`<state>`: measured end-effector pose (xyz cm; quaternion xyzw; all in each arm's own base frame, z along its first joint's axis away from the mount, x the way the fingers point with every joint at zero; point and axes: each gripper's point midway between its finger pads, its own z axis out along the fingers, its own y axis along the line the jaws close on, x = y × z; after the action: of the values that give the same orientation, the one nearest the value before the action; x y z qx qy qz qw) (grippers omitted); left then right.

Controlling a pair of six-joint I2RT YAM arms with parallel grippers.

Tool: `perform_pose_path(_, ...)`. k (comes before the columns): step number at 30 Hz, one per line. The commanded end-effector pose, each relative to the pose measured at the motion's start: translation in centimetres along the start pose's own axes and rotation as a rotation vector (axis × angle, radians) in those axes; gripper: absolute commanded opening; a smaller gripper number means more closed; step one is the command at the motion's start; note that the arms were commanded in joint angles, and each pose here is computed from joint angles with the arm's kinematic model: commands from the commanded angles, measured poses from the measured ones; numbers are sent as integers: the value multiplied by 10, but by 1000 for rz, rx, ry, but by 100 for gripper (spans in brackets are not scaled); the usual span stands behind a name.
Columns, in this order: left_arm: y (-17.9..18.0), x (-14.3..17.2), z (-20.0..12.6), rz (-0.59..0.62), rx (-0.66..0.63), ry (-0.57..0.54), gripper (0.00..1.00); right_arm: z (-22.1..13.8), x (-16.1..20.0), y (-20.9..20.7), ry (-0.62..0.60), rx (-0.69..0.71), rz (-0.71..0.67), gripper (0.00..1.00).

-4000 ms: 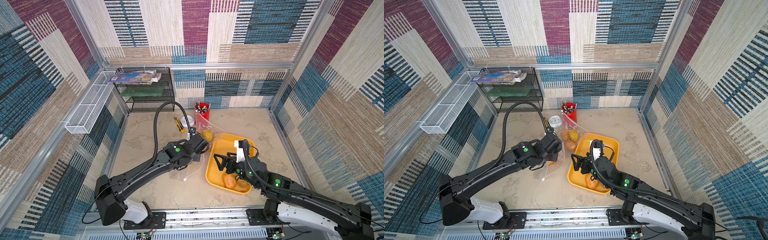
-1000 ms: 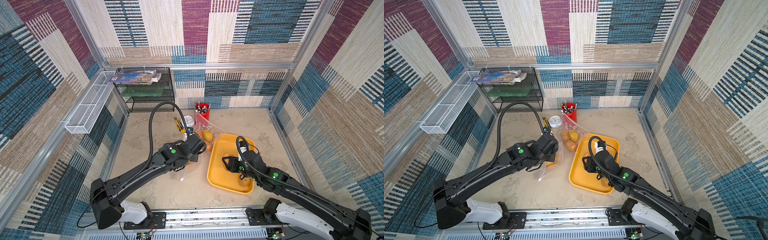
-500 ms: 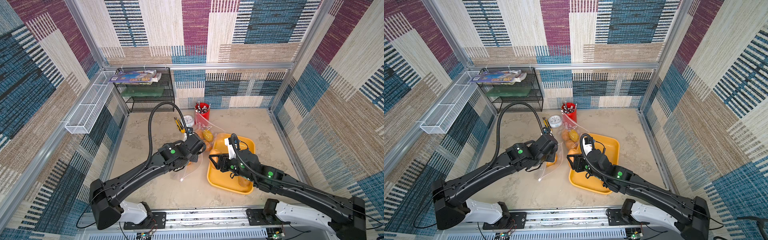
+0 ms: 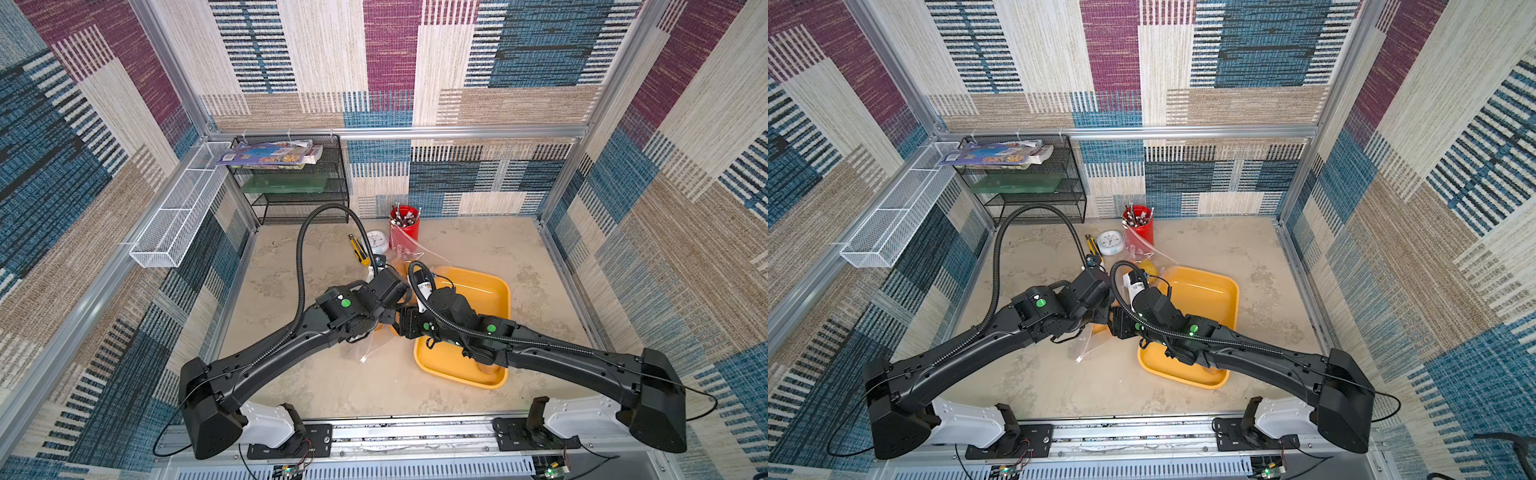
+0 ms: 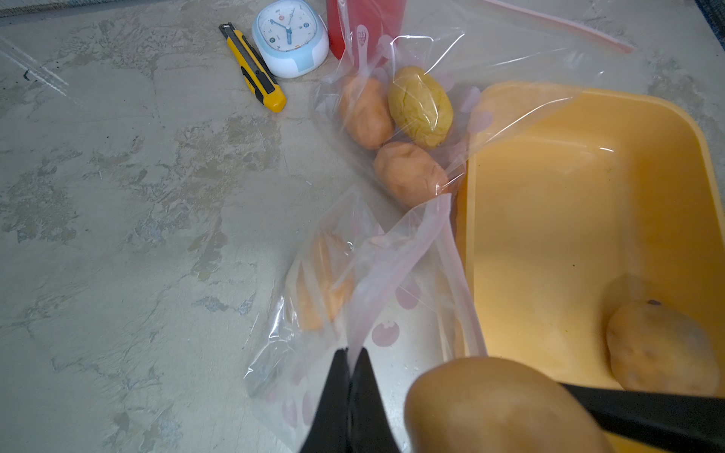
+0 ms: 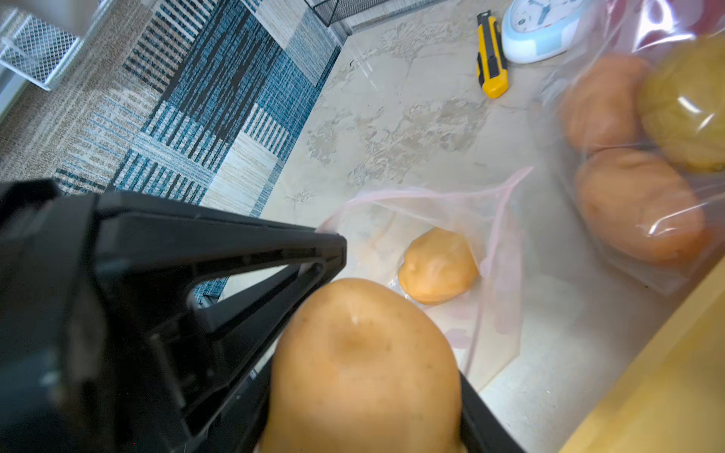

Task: Put the potatoes into a zipper bag and zip it
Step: Place the potato into the zipper food storage bag.

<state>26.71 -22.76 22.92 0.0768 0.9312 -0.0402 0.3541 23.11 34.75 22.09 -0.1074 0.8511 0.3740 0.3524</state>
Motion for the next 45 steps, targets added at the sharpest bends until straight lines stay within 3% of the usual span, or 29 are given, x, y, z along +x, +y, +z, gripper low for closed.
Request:
perform_pose_path(1, -3, -3, -2, 16, 21, -11, 0, 9, -4, 10, -12, -37, 3, 21)
perform_pose_path(15, -1, -7, -11, 1, 44, -45, 0, 42, 17, -44, 34, 234, 17, 22)
perform_pose_path(29, 1, -7, -11, -1, 36, -49, 0, 44, 28, -86, 42, 501, -41, 36)
perform_pose_path(33, 3, -7, -10, 0, 30, -50, 0, 48, 37, -77, 61, 493, -66, 42)
perform_pose_path(36, 2, -6, -10, 0, 30, -48, 0, 49, 38, -74, 63, 481, -69, 56)
perform_pose_path(45, 3, -6, -10, 1, 31, -49, 0, 41, 23, -48, 23, 353, -64, 75)
